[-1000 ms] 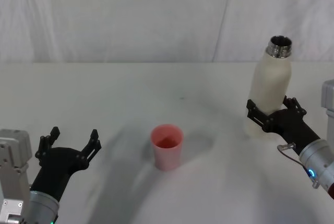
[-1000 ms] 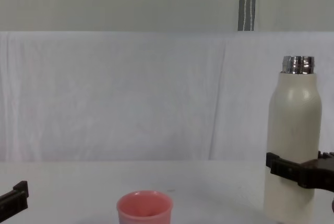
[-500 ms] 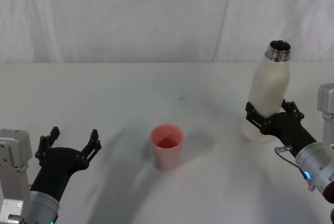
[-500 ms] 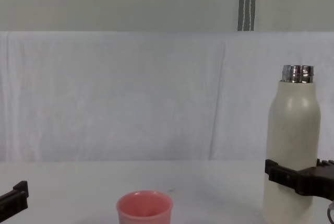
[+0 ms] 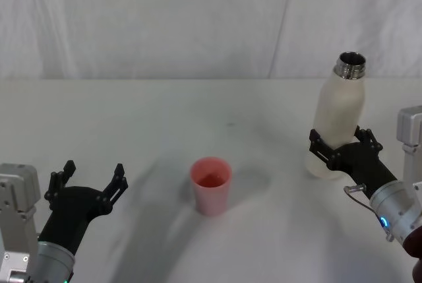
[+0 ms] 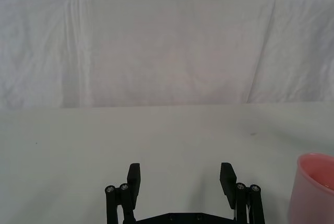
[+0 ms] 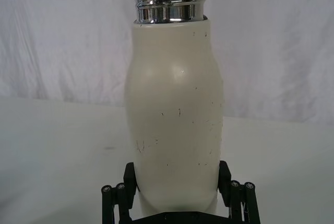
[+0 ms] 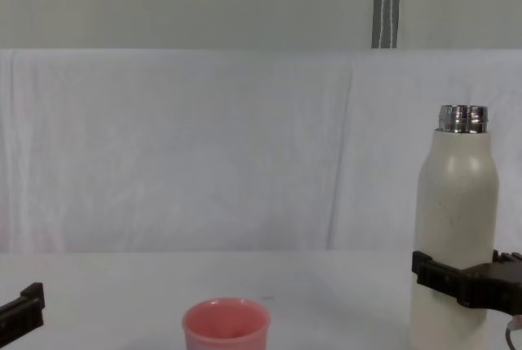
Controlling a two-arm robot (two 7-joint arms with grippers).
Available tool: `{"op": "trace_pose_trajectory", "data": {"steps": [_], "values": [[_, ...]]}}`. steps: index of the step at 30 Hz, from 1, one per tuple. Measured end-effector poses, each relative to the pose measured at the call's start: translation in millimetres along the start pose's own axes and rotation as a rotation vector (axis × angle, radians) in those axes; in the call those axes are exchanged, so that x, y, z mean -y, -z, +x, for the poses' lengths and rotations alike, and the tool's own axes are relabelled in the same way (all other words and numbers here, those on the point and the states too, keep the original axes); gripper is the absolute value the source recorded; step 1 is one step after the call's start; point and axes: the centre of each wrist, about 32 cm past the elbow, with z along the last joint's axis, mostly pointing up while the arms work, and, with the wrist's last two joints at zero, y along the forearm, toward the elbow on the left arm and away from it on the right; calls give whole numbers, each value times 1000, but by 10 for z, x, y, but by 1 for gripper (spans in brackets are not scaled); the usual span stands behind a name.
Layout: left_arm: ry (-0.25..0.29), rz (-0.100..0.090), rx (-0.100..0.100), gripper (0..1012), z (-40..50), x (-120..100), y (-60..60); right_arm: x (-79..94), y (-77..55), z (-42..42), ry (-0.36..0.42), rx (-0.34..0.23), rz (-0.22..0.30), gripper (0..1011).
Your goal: Grasp the thermos with one hand and pour water into the cup lid.
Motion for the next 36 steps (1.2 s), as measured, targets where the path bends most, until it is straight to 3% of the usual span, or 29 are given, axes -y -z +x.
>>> {"op": "trace_pose_trajectory", "data": {"steps": [36], "values": [[0,0,0,1001,0,0,0,-23,44,-11,0,8,-3,951]]}}
